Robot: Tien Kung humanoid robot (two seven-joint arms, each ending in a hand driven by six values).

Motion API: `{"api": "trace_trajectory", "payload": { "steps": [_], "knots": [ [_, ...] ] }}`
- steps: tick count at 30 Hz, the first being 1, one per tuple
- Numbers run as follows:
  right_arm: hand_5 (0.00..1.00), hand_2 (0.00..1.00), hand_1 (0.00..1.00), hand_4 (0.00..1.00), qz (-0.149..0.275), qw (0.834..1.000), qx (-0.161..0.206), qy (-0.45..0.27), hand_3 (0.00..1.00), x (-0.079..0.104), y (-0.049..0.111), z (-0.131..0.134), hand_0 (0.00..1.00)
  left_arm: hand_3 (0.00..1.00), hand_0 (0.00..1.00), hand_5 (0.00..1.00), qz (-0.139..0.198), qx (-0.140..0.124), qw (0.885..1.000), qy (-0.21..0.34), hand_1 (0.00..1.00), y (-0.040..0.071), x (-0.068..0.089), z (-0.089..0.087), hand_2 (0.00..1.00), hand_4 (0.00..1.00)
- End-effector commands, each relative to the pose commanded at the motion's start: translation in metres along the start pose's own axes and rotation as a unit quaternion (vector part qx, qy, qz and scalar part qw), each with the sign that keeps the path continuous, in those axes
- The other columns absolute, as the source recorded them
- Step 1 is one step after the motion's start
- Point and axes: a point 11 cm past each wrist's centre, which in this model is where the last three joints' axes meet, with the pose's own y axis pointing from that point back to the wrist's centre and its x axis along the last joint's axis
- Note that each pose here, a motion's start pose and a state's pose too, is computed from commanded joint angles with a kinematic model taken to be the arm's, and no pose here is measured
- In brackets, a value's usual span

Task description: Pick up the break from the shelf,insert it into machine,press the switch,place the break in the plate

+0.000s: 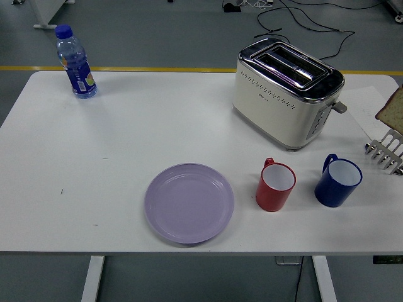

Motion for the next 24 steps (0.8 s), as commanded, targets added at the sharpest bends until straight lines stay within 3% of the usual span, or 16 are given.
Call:
{"api": "trace_trajectory", "payload": {
  "steps": [7, 11, 24],
  "knots": [
    [0.002, 0.441, 0.382, 0.342, 0.038, 0.999, 0.027, -0.015, 0.52, 0.034, -0.004, -0.024, 0.342, 0.599, 0.654, 0.945, 0.001, 0.001, 1.0, -0.002, 0.582, 0.0, 0.001, -0.001, 0.588, 0.328],
    [0.002, 0.438, 0.378, 0.345, 0.061, 0.996, 0.055, -0.041, 0.52, 0.052, -0.006, -0.054, 0.329, 0.599, 0.654, 0.944, 0.002, 0.002, 1.0, -0.001, 0.583, 0.0, 0.002, -0.002, 0.588, 0.328],
    [0.002, 0.437, 0.374, 0.342, 0.076, 0.986, 0.114, -0.09, 0.518, 0.07, -0.011, -0.131, 0.34, 0.599, 0.654, 0.943, 0.003, -0.002, 1.0, 0.001, 0.583, 0.001, 0.004, 0.004, 0.589, 0.329]
  ]
}}
